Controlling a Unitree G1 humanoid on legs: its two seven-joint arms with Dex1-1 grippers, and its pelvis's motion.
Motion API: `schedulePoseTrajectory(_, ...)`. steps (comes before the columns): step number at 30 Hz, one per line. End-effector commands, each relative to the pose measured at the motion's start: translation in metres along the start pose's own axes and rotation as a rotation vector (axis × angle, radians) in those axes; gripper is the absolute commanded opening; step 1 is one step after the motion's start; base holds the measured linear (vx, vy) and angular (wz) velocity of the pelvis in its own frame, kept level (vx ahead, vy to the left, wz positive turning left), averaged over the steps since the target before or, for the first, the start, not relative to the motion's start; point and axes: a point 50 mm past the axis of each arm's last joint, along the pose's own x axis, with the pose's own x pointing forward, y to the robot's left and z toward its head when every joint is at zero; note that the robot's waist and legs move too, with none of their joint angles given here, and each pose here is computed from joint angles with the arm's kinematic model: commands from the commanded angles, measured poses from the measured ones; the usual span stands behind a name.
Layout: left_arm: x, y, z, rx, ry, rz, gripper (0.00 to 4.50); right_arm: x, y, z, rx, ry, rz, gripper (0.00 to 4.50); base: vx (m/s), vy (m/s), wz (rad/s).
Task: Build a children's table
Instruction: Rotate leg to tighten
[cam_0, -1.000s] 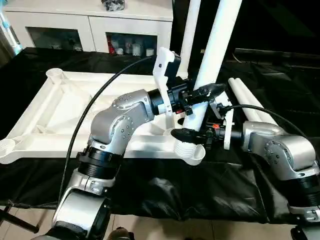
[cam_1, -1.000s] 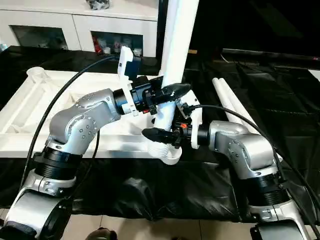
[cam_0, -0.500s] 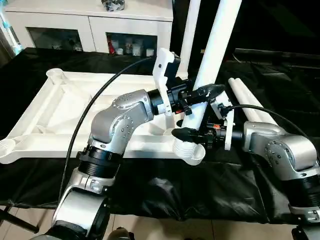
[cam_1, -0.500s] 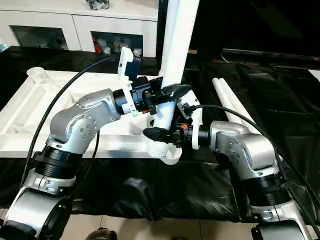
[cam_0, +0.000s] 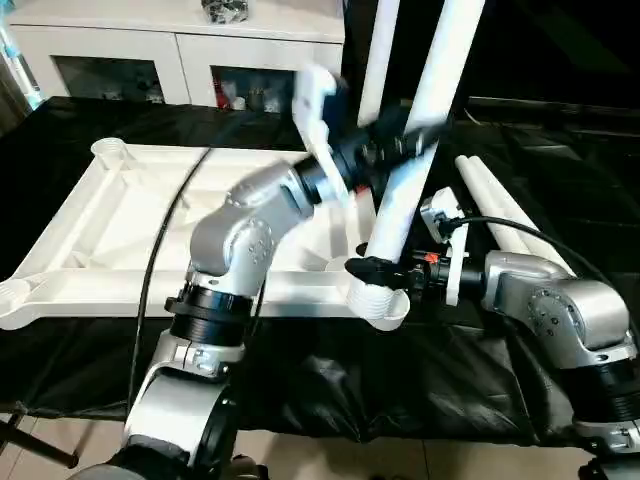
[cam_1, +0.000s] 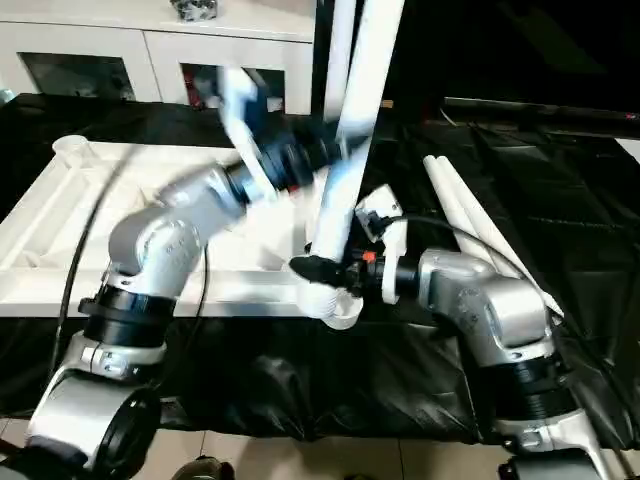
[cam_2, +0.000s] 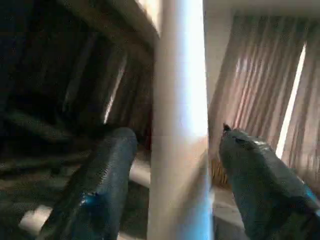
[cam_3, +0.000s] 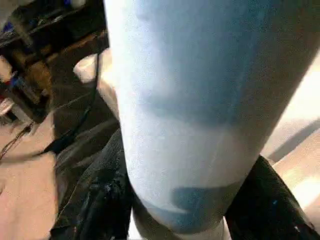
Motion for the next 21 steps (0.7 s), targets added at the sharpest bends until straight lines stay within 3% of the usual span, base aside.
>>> schedulePoseTrajectory(1, 0.004, 0.001, 0.018, 0.02, -0.107, 0.027, 2.97, -0.004, -0.01, 0.009, -0.015, -0.094, -0.109, 1.9, 0.0, 0.0, 0.0)
schedulePoseTrajectory(4, -0.004, 0.009, 0.016, 0.076, -0.076, 0.066, 2.97, -0.009, -0.017, 0.013, -0.031, -0.147, -0.201, 1.9, 0.0, 0.0, 0.0)
schedulePoseTrajectory(6, -0.015, 0.013, 0.005, 0.18, 0.055, 0.029, 2.97, -0.015, -0.024, 0.012, -0.063, -0.138, -0.291, 1.9, 0.0, 0.0, 0.0)
schedulePoseTrajectory(9, -0.048, 0.021, -0.03, 0.349, 0.383, -0.055, 2.97, -0.031, -0.033, 0.006, -0.131, -0.096, -0.445, 1.9, 0.0, 0.0, 0.0)
schedulePoseTrajectory(13, -0.065, 0.023, -0.048, 0.348, 0.495, -0.092, 2.97, -0.038, -0.033, 0.001, -0.173, -0.084, -0.494, 1.89, 0.0, 0.0, 0.0)
schedulePoseTrajectory(14, -0.082, 0.025, -0.067, 0.357, 0.615, -0.133, 2.97, -0.044, -0.032, -0.006, -0.185, -0.071, -0.53, 1.89, 0.0, 0.0, 0.0)
schedulePoseTrajectory(15, -0.082, 0.025, -0.067, 0.357, 0.615, -0.133, 2.97, -0.044, -0.032, -0.006, -0.185, -0.071, -0.53, 1.89, 0.0, 0.0, 0.0)
schedulePoseTrajectory(18, -0.099, 0.025, -0.089, 0.33, 0.72, -0.181, 2.97, -0.049, -0.029, -0.016, -0.129, -0.083, -0.557, 1.89, 0.0, 0.0, 0.0)
schedulePoseTrajectory(21, -0.111, 0.028, -0.1, 0.315, 0.814, -0.202, 2.97, -0.049, -0.024, -0.024, -0.105, -0.056, -0.523, 1.89, 0.0, 0.0, 0.0)
